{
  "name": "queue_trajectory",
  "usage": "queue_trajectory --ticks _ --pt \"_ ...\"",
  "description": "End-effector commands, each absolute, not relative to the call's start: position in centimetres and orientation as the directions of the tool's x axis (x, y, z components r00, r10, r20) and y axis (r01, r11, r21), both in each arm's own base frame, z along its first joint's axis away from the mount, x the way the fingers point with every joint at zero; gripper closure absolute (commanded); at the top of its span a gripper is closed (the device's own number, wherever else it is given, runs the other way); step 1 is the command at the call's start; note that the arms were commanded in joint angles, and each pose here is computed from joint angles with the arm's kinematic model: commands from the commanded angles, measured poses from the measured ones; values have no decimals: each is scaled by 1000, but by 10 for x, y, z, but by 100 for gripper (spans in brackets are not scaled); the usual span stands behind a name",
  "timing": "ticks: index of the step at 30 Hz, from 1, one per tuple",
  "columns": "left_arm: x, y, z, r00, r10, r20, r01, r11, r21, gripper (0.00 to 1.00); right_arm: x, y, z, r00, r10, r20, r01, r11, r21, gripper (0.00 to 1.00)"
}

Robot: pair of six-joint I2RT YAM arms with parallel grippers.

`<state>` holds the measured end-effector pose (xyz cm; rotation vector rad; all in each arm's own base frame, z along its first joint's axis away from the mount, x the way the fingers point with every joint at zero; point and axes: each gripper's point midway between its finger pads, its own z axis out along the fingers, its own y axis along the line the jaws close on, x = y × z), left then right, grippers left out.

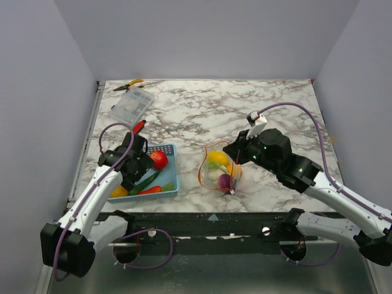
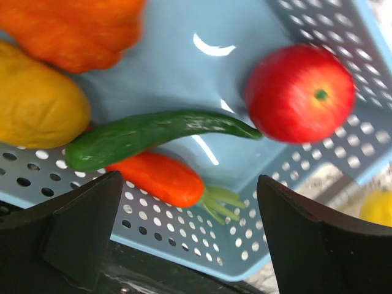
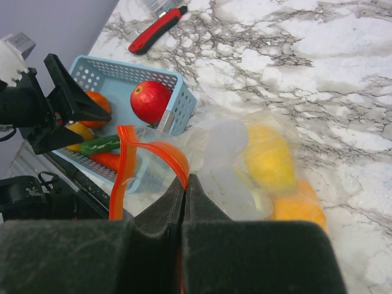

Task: Place the food in the zip-top bag and seal the zipper
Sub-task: Pick up the fake vegetable from the bin.

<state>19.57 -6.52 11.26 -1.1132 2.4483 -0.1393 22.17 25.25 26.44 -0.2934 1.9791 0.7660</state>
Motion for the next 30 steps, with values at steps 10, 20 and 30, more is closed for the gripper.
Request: queue_trajectory --ticks 10,20,30 --pt "187 -58 72 -322 -943 -87 -940 329 -84 12 226 245 267 -477 108 -872 -484 796 363 99" --pt "197 -52 37 -216 -976 -43 -976 217 -34 15 227 242 265 -469 102 -877 -479 805 350 99" --pt "199 -47 20 -214 -975 -62 -977 213 26 23 229 242 261 -474 97 -875 -469 813 344 99"
